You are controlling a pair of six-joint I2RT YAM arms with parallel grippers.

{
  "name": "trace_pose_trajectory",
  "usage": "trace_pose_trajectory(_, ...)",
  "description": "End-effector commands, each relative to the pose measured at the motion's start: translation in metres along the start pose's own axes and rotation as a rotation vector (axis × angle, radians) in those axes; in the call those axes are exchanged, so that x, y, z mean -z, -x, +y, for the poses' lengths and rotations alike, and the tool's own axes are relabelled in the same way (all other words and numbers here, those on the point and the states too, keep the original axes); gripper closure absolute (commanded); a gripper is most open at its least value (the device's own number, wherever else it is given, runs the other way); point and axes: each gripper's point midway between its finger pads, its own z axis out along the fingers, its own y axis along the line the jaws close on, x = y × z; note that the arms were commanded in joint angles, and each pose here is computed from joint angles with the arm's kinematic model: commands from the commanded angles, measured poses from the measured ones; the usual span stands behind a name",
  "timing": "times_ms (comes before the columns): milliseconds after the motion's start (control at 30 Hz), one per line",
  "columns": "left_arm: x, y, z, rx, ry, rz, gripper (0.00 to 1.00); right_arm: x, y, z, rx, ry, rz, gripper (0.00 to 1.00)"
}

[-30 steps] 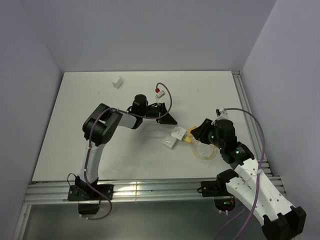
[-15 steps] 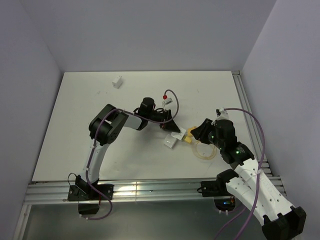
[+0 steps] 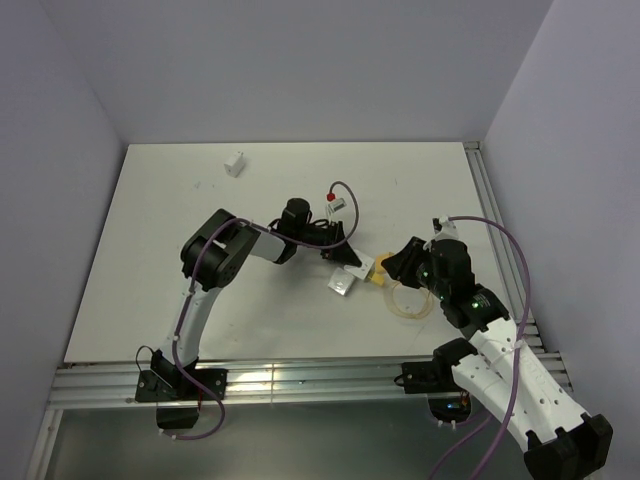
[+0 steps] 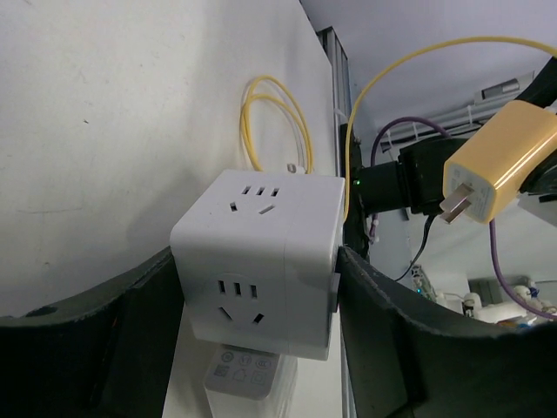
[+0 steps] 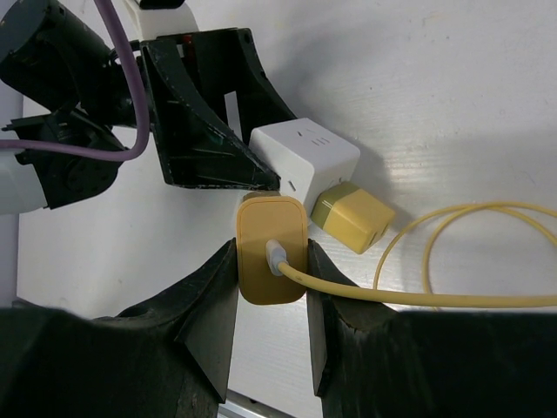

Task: Insert the plug
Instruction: Insert the plug into the socket.

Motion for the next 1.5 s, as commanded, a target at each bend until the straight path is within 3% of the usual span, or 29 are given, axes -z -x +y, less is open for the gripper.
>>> trace_pose_trajectory(0, 0.001, 0.02, -0.003, -0.018, -0.015, -0.097, 0.55, 0.0, 0.012, 0.007, 0.022, 0.025, -0.051, 1.0)
trace_pose_trajectory(33, 0.001, 0.02, -0.003, -0.004, -0.014, -0.111, 0.62, -0.001, 0.013, 0.007, 0.02, 0.022, -0.051, 1.0)
trace_pose_trajectory(133, -0.001, 0.034, -0.005, 0.032, -0.013, -0.199, 0.68, -0.004, 0.013, 0.003, 0.016, 0.002, -0.054, 1.0)
trace_pose_trajectory(233, -0.004, 0.049, 0.001, 0.097, 0.022, -0.325, 0.85, -0.008, 0.014, -0.008, 0.005, -0.065, -0.059, 1.0)
trace_pose_trajectory(300, -0.007, 0.055, 0.001, 0.144, 0.021, -0.383, 0.91, -0.008, 0.021, -0.017, -0.008, -0.131, -0.087, 1.0)
trace_pose_trajectory(400, -0.02, 0.061, 0.002, 0.176, 0.024, -0.445, 0.89, -0.005, 0.03, -0.032, -0.018, -0.224, -0.13, 1.0)
trace_pose_trajectory(700, -0.057, 0.069, 0.013, 0.169, 0.091, -0.5, 0.75, -0.002, 0.047, -0.04, -0.019, -0.314, -0.176, 1.0)
trace_pose_trajectory(833, -0.064, 0.069, 0.018, 0.16, 0.121, -0.507, 0.63, -0.013, 0.053, -0.045, -0.005, -0.349, -0.188, 1.0)
trace_pose_trajectory(1000, -0.069, 0.064, 0.03, 0.163, 0.148, -0.498, 0.59, -0.017, 0.065, -0.041, 0.019, -0.354, -0.212, 1.0)
trace_pose_trajectory(1067, -0.07, 0.063, 0.033, 0.165, 0.154, -0.495, 0.42, -0.017, 0.07, -0.038, 0.026, -0.348, -0.222, 1.0)
trace_pose_trajectory(1233, -0.071, 0.062, 0.034, 0.143, 0.177, -0.474, 0.23, -0.019, 0.071, -0.038, 0.041, -0.351, -0.209, 1.0)
trace_pose_trajectory(1467, -0.072, 0.057, 0.041, 0.141, 0.189, -0.46, 0.19, -0.017, 0.079, -0.035, 0.05, -0.347, -0.224, 1.0)
